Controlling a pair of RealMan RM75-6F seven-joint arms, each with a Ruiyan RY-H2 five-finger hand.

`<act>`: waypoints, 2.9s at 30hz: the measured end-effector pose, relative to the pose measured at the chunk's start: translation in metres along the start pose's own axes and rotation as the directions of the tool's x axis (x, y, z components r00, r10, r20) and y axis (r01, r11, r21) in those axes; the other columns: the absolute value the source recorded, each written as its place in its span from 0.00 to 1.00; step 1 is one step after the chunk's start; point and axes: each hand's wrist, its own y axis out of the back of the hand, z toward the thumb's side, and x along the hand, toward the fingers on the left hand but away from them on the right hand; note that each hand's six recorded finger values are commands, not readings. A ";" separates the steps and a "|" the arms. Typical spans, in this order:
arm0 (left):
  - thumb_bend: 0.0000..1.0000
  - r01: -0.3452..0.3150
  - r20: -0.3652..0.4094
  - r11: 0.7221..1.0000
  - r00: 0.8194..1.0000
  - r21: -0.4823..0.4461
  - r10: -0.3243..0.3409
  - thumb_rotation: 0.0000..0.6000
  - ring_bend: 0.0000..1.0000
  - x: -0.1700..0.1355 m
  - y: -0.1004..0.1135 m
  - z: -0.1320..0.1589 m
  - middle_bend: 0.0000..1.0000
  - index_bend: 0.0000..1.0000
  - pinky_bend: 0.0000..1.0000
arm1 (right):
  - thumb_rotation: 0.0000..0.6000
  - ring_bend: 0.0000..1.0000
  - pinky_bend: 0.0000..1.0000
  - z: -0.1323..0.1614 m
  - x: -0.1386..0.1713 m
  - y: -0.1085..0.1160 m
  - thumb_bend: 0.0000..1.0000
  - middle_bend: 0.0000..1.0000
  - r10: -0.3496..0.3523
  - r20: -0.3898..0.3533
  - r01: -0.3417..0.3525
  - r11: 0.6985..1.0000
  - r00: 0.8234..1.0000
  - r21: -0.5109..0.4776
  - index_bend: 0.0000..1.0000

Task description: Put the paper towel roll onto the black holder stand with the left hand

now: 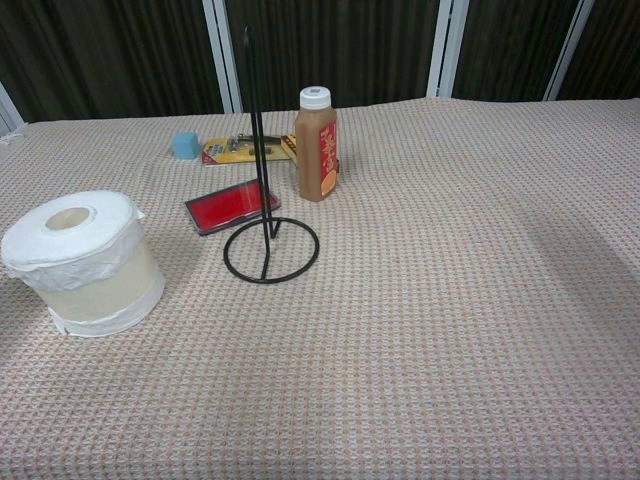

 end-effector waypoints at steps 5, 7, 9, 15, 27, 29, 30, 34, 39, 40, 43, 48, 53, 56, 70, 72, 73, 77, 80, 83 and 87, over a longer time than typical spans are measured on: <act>0.38 0.010 0.009 0.999 1.000 -0.038 -0.010 1.00 0.00 0.002 -0.002 0.002 0.00 0.00 0.00 | 1.00 0.00 0.00 0.000 0.001 0.000 0.06 0.00 0.003 -0.002 -0.003 1.000 1.000 -0.002 0.00; 0.38 0.018 0.022 0.998 1.000 -0.067 -0.016 1.00 0.00 0.003 -0.004 0.004 0.00 0.00 0.00 | 1.00 0.00 0.00 0.000 0.001 0.000 0.06 0.00 0.006 -0.003 -0.006 1.000 1.000 -0.009 0.00; 0.37 0.031 0.044 0.993 0.999 -0.115 -0.027 1.00 0.00 0.004 -0.007 0.008 0.00 0.00 0.00 | 1.00 0.00 0.00 0.001 0.002 0.001 0.06 0.00 0.007 -0.008 -0.007 1.000 1.000 -0.012 0.00; 0.35 0.068 0.116 0.956 0.993 -0.286 -0.036 1.00 0.00 0.010 -0.021 0.016 0.00 0.00 0.00 | 1.00 0.00 0.00 0.002 0.004 0.001 0.06 0.00 0.019 -0.015 -0.019 1.000 1.000 -0.011 0.00; 0.34 0.148 0.206 0.924 0.975 -0.352 -0.078 1.00 0.00 0.045 -0.082 0.049 0.00 0.00 0.00 | 1.00 0.00 0.00 -0.001 0.004 0.000 0.06 0.00 0.032 -0.009 -0.032 0.999 0.999 -0.016 0.00; 0.34 0.145 0.205 0.926 0.976 -0.349 -0.076 1.00 0.00 0.048 -0.082 0.050 0.00 0.00 0.00 | 1.00 0.00 0.00 -0.001 0.004 0.000 0.06 0.00 0.032 -0.008 -0.032 0.999 0.999 -0.016 0.00; 0.33 0.145 0.204 0.926 0.976 -0.348 -0.076 1.00 0.00 0.048 -0.083 0.050 0.00 0.00 0.00 | 1.00 0.00 0.00 -0.001 0.004 0.001 0.06 0.00 0.032 -0.008 -0.032 0.999 0.999 -0.016 0.00; 0.33 0.163 0.203 0.914 0.975 -0.372 -0.091 1.00 0.00 0.054 -0.089 0.056 0.00 0.00 0.00 | 1.00 0.00 0.00 -0.002 0.004 0.002 0.06 0.00 0.029 -0.003 -0.029 0.999 1.000 -0.019 0.00; 0.33 0.196 0.206 0.849 0.973 -0.490 -0.106 1.00 0.00 0.064 -0.096 0.063 0.00 0.00 0.01 | 1.00 0.00 0.00 -0.003 0.004 0.002 0.06 0.00 0.026 0.002 -0.026 0.999 1.000 -0.018 0.00; 0.33 0.203 0.207 0.833 0.972 -0.515 -0.109 1.00 0.00 0.066 -0.097 0.064 0.00 0.00 0.01 | 1.00 0.00 0.00 -0.003 0.004 0.002 0.06 0.00 0.027 0.003 -0.027 0.999 1.000 -0.018 0.00; 0.33 0.221 0.215 0.778 0.970 -0.589 -0.113 1.00 0.00 0.073 -0.100 0.069 0.00 0.00 0.02 | 1.00 0.00 0.00 -0.003 0.003 0.002 0.06 0.00 0.030 0.003 -0.030 0.999 1.000 -0.017 0.00; 0.33 0.234 0.221 0.726 0.968 -0.647 -0.116 1.00 0.00 0.086 -0.105 0.078 0.00 0.00 0.14 | 1.00 0.00 0.00 -0.003 0.003 0.001 0.06 0.00 0.033 0.006 -0.033 0.999 0.999 -0.016 0.00; 0.36 0.242 0.207 0.710 0.969 -0.661 -0.137 1.00 0.12 0.091 -0.112 0.080 0.05 0.00 0.54 | 1.00 0.00 0.00 -0.003 0.003 0.001 0.06 0.00 0.036 0.006 -0.036 0.999 0.999 -0.015 0.00; 0.40 0.244 0.202 0.696 0.969 -0.676 -0.143 1.00 0.38 0.093 -0.115 0.081 0.29 0.17 0.70 | 1.00 0.00 0.00 -0.003 0.003 0.000 0.06 0.00 0.037 0.006 -0.037 0.999 0.999 -0.013 0.00; 0.76 0.106 0.074 0.623 0.994 -0.775 -0.077 1.00 0.85 0.100 -0.115 0.076 0.82 0.70 1.00 | 1.00 0.00 0.00 -0.002 0.004 -0.002 0.06 0.00 0.051 0.000 -0.051 0.999 0.999 -0.012 0.00; 0.78 0.089 0.067 0.620 0.996 -0.780 -0.058 1.00 0.86 0.100 -0.112 0.075 0.83 0.71 1.00 | 1.00 0.00 0.00 -0.002 0.005 -0.002 0.06 0.00 0.052 -0.001 -0.052 0.999 0.999 -0.012 0.00; 0.79 0.080 0.065 0.621 0.997 -0.780 -0.047 1.00 0.86 0.100 -0.110 0.075 0.84 0.71 1.00 | 1.00 0.00 0.00 -0.001 0.005 -0.001 0.06 0.00 0.052 -0.001 -0.052 0.999 0.999 -0.012 0.00; 0.80 0.009 0.047 0.627 0.998 -0.779 0.044 1.00 0.87 0.098 -0.094 0.072 0.85 0.72 1.00 | 1.00 0.00 0.00 -0.001 0.006 -0.002 0.06 0.00 0.054 -0.005 -0.054 0.998 0.999 -0.013 0.00; 0.80 -0.064 0.036 0.645 0.989 -0.761 0.140 1.00 0.87 0.096 -0.079 0.070 0.85 0.72 1.00 | 1.00 0.00 0.00 0.000 0.007 -0.002 0.06 0.00 0.057 -0.009 -0.058 0.998 0.998 -0.015 0.00; 0.80 -0.145 0.025 0.635 0.968 -0.759 0.251 1.00 0.87 0.094 -0.059 0.068 0.85 0.72 1.00 | 1.00 0.00 0.00 0.000 0.007 -0.001 0.06 0.00 0.056 -0.011 -0.056 0.998 0.998 -0.017 0.00; 0.80 -0.229 0.012 0.554 0.918 -0.801 0.397 1.00 0.87 0.094 -0.025 0.071 0.85 0.72 1.00 | 1.00 0.00 0.00 0.001 0.008 -0.001 0.06 0.00 0.058 -0.016 -0.059 0.998 0.998 -0.019 0.00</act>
